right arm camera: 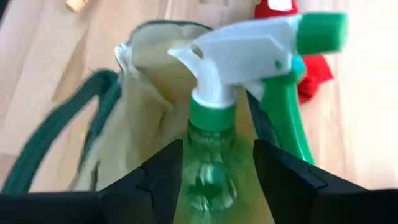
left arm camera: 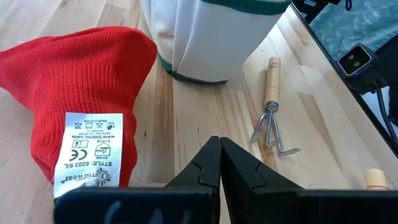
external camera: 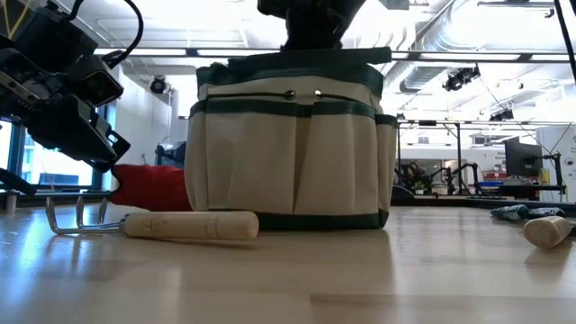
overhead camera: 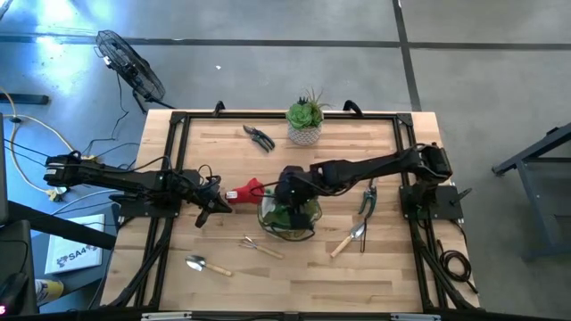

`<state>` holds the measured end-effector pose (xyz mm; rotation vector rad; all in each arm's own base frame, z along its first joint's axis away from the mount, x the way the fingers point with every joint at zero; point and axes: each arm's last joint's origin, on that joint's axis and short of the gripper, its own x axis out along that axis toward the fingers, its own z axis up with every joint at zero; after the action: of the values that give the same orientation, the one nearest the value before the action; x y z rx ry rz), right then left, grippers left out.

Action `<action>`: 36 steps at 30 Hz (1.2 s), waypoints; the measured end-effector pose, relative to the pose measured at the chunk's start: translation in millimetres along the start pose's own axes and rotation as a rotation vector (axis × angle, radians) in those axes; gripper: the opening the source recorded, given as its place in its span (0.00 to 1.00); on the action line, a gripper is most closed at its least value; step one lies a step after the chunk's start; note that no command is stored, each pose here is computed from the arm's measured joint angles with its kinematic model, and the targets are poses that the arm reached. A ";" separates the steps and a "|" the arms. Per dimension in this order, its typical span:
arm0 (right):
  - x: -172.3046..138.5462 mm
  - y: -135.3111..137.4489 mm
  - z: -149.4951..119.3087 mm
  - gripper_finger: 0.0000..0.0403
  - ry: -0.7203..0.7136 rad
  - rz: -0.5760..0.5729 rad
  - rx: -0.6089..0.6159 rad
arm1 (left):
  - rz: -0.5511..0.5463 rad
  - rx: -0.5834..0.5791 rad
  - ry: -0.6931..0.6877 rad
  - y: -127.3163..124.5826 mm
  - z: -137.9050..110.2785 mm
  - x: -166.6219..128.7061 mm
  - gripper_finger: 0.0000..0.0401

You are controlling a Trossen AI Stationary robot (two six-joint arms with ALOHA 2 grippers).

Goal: Pick & Place Garden tools in Gardening bag
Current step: Put the green spray bottle into the white gardening bag

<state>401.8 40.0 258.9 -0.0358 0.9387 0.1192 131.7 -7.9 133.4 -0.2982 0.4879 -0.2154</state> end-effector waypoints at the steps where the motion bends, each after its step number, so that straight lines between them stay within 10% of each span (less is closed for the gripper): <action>1: -1.5 0.6 -0.8 0.47 0.009 -0.001 -0.002 | 0.000 -0.001 0.001 0.0 -0.1 0.0 0.00; 20: -58.8 -20.2 11.1 0.47 -0.132 -0.264 -0.090 | 0.007 -0.002 0.005 0.3 -0.6 0.0 0.00; 36: -14.3 -46.9 1.1 0.47 -0.033 -0.076 -0.038 | 0.014 0.009 0.006 0.6 -0.8 0.0 0.00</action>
<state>399.8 -7.7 270.1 -0.1043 0.9005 0.0675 131.4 -7.6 132.5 -0.2855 0.4944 -0.2044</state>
